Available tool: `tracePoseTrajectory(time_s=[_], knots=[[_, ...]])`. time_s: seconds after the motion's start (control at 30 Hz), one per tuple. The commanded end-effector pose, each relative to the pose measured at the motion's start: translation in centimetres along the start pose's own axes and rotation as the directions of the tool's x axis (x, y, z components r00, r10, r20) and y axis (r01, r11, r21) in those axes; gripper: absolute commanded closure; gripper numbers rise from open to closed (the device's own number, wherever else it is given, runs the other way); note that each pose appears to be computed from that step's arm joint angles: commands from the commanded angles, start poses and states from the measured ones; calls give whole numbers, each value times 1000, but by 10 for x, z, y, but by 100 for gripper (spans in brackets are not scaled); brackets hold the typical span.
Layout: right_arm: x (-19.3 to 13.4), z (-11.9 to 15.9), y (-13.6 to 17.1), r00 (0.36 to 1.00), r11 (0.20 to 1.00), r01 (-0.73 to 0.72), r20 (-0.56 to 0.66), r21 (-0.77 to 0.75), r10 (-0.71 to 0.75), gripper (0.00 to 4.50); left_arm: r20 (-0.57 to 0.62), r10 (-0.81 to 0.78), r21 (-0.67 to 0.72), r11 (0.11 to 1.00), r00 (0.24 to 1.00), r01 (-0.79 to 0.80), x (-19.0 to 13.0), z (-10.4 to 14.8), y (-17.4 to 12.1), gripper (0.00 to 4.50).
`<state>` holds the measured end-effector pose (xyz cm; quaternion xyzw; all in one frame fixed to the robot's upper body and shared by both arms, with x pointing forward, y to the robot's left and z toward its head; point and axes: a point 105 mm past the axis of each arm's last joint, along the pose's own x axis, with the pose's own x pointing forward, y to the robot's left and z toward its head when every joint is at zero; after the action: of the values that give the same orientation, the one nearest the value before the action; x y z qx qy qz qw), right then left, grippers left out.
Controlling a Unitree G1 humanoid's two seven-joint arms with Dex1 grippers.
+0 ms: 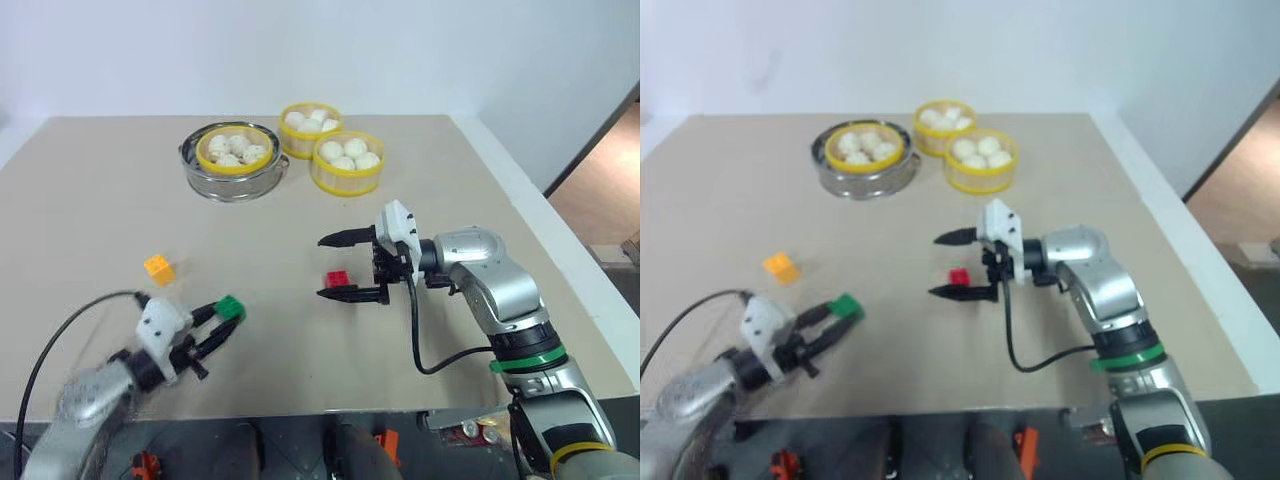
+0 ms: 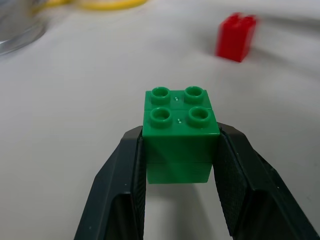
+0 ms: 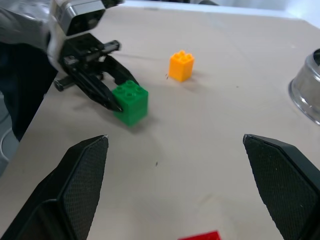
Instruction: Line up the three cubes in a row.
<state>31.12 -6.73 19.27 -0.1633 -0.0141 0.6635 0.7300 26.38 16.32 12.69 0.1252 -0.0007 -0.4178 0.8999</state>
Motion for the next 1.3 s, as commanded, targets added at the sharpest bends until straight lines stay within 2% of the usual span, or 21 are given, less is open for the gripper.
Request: tracePoseTrajectory(time_s=[0.03,0.23,0.47,0.67,0.87,1.3], knots=[[-11,10,-7,999,999,32,36,36,-33,0,0,-162,43,986,987,162,16,13,10,320],[-22,8,-10,997,995,58,48,83,-63,0,-20,-407,48,912,913,408,57,22,10,320],[-27,2,-9,995,992,97,29,74,-100,0,-88,-502,98,855,860,509,78,15,7,320],[-32,-1,-7,992,990,123,16,70,-124,0,-107,-498,106,855,860,508,87,11,8,320],[-33,-4,-6,992,990,124,7,68,-125,0,-135,-528,108,833,839,542,85,1,-3,320],[-31,-8,-5,994,993,105,-3,55,-105,0,-116,-469,96,872,876,480,96,1,0,320]])
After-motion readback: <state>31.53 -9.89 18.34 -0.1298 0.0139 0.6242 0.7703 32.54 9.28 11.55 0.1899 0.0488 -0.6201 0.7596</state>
